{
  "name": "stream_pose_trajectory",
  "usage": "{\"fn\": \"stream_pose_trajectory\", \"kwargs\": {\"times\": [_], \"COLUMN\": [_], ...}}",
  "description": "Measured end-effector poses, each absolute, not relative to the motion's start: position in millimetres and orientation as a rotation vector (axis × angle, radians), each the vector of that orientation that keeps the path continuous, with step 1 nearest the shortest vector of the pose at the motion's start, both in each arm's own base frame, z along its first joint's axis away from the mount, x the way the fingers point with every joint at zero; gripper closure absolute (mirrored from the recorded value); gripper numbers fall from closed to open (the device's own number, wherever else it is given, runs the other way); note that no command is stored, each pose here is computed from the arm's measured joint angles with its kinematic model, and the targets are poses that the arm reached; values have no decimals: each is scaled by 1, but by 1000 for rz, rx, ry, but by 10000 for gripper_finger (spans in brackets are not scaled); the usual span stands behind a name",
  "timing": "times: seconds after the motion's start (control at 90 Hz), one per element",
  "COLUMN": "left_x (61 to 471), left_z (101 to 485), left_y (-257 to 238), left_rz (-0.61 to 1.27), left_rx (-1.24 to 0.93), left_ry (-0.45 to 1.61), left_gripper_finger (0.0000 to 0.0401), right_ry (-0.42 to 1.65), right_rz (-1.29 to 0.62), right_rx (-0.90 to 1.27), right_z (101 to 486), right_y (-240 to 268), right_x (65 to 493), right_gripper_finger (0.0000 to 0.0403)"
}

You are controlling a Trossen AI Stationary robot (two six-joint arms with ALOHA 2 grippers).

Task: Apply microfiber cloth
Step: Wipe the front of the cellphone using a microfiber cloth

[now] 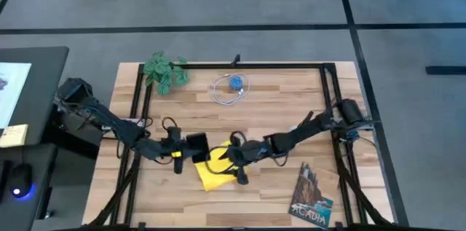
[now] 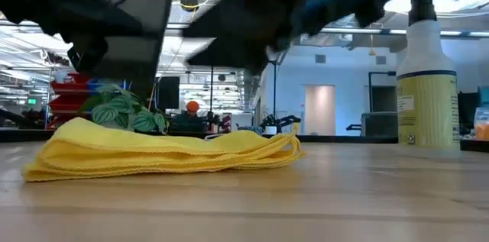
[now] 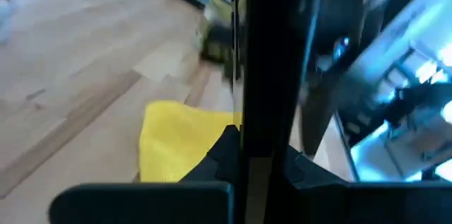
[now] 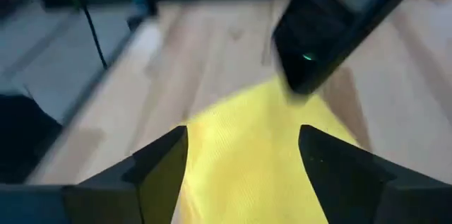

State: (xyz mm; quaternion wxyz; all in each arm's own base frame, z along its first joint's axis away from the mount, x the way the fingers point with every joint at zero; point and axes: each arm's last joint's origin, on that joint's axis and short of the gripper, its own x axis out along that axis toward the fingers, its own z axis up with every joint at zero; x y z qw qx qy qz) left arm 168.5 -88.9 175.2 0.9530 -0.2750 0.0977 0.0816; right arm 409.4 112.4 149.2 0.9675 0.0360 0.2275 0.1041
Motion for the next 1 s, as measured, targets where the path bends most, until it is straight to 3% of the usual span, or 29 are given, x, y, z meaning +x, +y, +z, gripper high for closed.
{"fn": "stream_pose_trajectory", "kwargs": {"times": [0.211,0.333,0.433,0.544,0.589,1.0], "left_x": [160,159,159,160,160,166], "left_z": [168,166,166,166,165,149], "left_y": [-83,-82,-82,-82,-82,-86], "left_rz": [203,209,209,213,216,246], "left_rx": [-602,-597,-588,-584,-581,-542], "left_ry": [187,202,204,203,206,263], "left_gripper_finger": [391,389,389,388,387,386], "right_ry": [573,651,691,764,783,931], "right_rz": [199,192,184,167,165,19], "right_rx": [46,40,54,86,92,57], "right_z": [115,100,93,92,92,130], "right_y": [113,114,116,121,126,166], "right_x": [443,452,452,446,443,401], "right_gripper_finger": [145,175,241,359,384,401]}}
